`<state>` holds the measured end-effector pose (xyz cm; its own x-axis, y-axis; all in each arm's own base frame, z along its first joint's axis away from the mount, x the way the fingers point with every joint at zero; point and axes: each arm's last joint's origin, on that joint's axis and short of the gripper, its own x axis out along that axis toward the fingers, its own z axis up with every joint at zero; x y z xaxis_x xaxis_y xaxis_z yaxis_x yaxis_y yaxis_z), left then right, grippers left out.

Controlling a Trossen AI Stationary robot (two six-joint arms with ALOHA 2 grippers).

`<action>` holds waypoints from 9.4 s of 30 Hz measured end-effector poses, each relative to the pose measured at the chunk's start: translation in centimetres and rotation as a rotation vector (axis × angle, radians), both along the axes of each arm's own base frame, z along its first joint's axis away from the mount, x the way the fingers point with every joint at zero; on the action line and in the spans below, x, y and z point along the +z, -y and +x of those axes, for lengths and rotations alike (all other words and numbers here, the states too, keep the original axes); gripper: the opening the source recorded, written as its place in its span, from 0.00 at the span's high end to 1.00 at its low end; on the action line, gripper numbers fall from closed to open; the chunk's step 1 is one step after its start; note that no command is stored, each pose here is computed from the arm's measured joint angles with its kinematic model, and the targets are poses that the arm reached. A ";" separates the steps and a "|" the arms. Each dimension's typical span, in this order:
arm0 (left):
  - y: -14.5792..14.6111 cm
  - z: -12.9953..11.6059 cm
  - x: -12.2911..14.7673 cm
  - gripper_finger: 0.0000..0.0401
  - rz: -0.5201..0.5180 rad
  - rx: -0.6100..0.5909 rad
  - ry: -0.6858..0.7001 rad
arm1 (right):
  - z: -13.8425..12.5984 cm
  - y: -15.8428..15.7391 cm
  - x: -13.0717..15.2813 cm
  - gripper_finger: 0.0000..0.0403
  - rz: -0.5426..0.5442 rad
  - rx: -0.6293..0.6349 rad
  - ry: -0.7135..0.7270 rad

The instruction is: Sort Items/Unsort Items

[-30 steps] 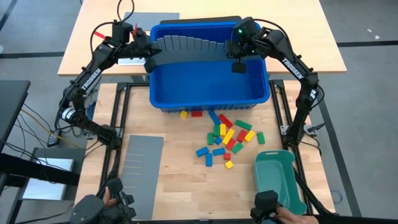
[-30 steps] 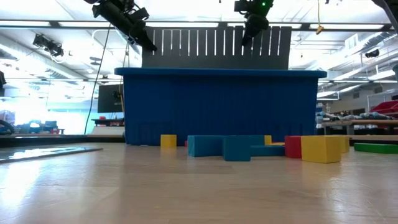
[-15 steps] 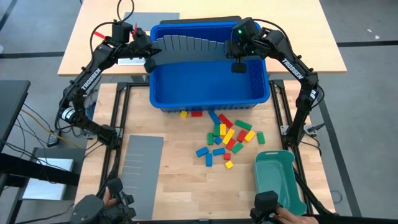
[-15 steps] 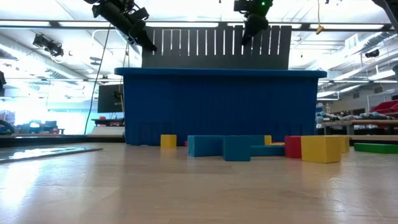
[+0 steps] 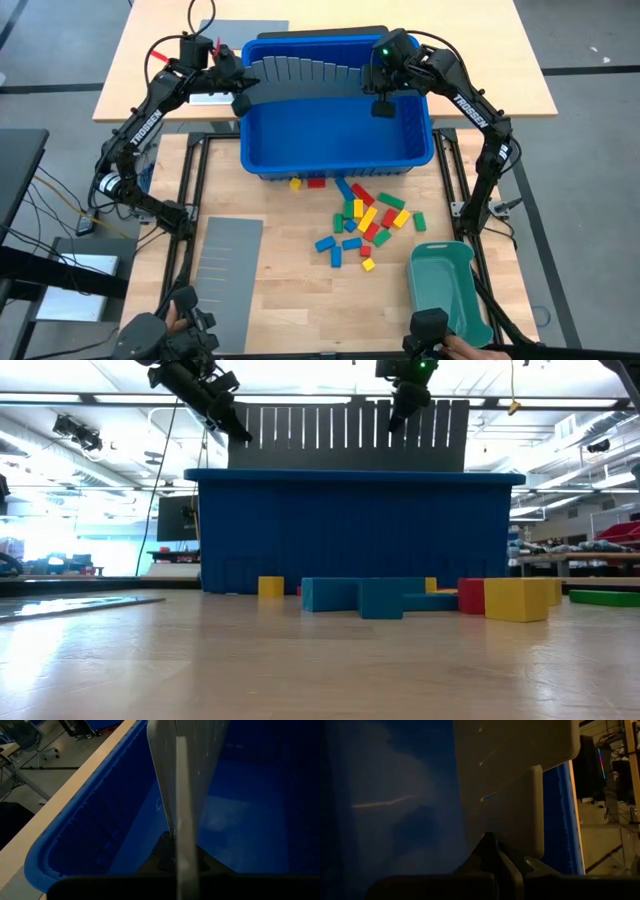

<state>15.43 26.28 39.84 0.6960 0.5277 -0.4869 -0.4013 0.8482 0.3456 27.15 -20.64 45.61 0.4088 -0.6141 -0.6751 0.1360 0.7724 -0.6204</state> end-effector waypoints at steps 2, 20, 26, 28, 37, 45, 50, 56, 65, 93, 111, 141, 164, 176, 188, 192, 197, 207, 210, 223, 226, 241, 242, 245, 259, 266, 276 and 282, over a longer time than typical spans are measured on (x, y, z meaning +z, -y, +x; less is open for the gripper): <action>0.0 0.0 0.0 1.00 0.000 0.000 0.000 | 0.0 0.0 0.0 1.00 0.004 -0.004 0.002; 0.0 0.0 -0.1 1.00 -0.005 -0.001 -0.002 | -0.6 0.7 -0.5 1.00 0.069 -0.027 0.021; 0.0 0.0 -0.1 1.00 -0.006 -0.003 -0.003 | -1.2 1.5 -0.6 1.00 0.103 -0.018 0.043; 0.0 0.0 -0.1 1.00 -0.007 -0.003 -0.003 | -1.2 1.6 -0.6 1.00 0.108 -0.017 0.045; 0.1 0.0 -0.1 1.00 -0.003 -0.012 -0.016 | -1.3 1.6 -0.8 1.00 0.132 -0.003 0.046; 0.2 0.0 -0.3 1.00 -0.008 -0.034 -0.035 | -1.3 1.5 -0.9 1.00 0.159 0.015 0.046; 0.4 -0.1 -0.4 1.00 -0.028 -0.044 -0.041 | -1.3 1.5 -0.9 1.00 0.165 0.018 0.047; 0.4 -0.1 -0.5 1.00 -0.037 -0.044 -0.045 | -1.6 1.8 -1.0 1.00 0.172 0.012 0.048; 0.6 -0.2 -1.0 0.93 -0.096 -0.031 -0.063 | -1.3 1.8 -0.7 0.92 0.148 0.006 0.077; 1.1 0.3 -1.3 0.63 -0.078 0.088 -0.179 | -0.6 1.2 -0.1 0.60 0.049 -0.023 0.071; 2.4 -0.8 -0.1 0.62 -0.027 0.172 -0.216 | 1.0 0.3 2.0 0.63 -0.071 0.068 0.268; 7.8 -2.8 7.1 0.69 0.124 -0.032 0.315 | 1.2 0.0 2.3 0.98 -0.009 0.029 0.368; 3.0 7.4 2.6 1.00 0.103 -0.189 0.335 | 3.0 1.0 -3.4 1.00 -0.088 -0.076 0.775; 0.8 9.1 0.4 1.00 0.089 -0.130 0.301 | 1.0 0.7 -8.0 1.00 -0.158 -0.157 0.888; -0.8 10.5 -2.3 1.00 0.033 -0.094 0.240 | 0.2 1.7 -11.6 1.00 -0.084 -0.245 0.884; -1.1 10.7 -2.8 1.00 0.020 -0.090 0.227 | 0.1 1.6 -12.9 1.00 -0.064 -0.255 0.883; -1.6 11.2 -4.0 1.00 -0.011 -0.080 0.199 | 0.0 1.6 -13.9 1.00 -0.035 -0.272 0.915; -2.9 12.3 -6.9 1.00 -0.076 -0.050 0.125 | -0.1 1.4 -15.2 1.00 0.007 -0.301 0.912; -3.3 12.6 -7.8 1.00 -0.092 -0.045 0.109 | -0.1 1.4 -15.2 1.00 0.010 -0.303 0.905; -4.3 13.6 -10.3 1.00 -0.135 -0.041 0.073 | -0.2 1.3 -15.7 1.00 0.040 -0.322 0.868; -4.3 13.6 -10.3 1.00 -0.135 -0.041 0.074 | -0.2 1.3 -15.7 1.00 0.041 -0.323 0.866; -3.6 12.9 -8.7 0.99 -0.102 -0.033 0.097 | 0.0 1.1 -15.5 1.00 0.009 -0.290 0.861; -3.4 12.7 -8.1 0.99 -0.091 -0.035 0.108 | 0.1 1.0 -15.4 1.00 0.007 -0.284 0.866; -2.5 12.0 -6.5 0.99 -0.077 -0.038 0.122 | 0.1 0.3 -14.7 1.00 0.001 -0.260 0.881; 8.1 11.2 -2.0 1.00 -0.153 -0.236 -0.032 | 1.8 -6.4 -12.9 1.00 0.092 -0.076 0.857; 14.0 10.9 -0.4 1.00 -0.243 -0.333 -0.037 | 3.9 -11.4 -13.1 1.00 0.187 0.071 0.864; 23.1 10.4 -0.4 1.00 -0.291 -0.330 -0.194 | 4.5 -18.5 -17.0 1.00 0.287 0.147 0.880; 28.3 9.9 -0.9 1.00 -0.306 -0.355 -0.263 | 4.3 -23.1 -17.2 1.00 0.304 0.181 0.888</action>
<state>25.37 -2.00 38.97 0.6396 0.0891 -0.7635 -0.0048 0.9937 0.1120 31.42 2.45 28.36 0.9202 -0.3408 -0.1925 0.3231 0.9390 -0.1178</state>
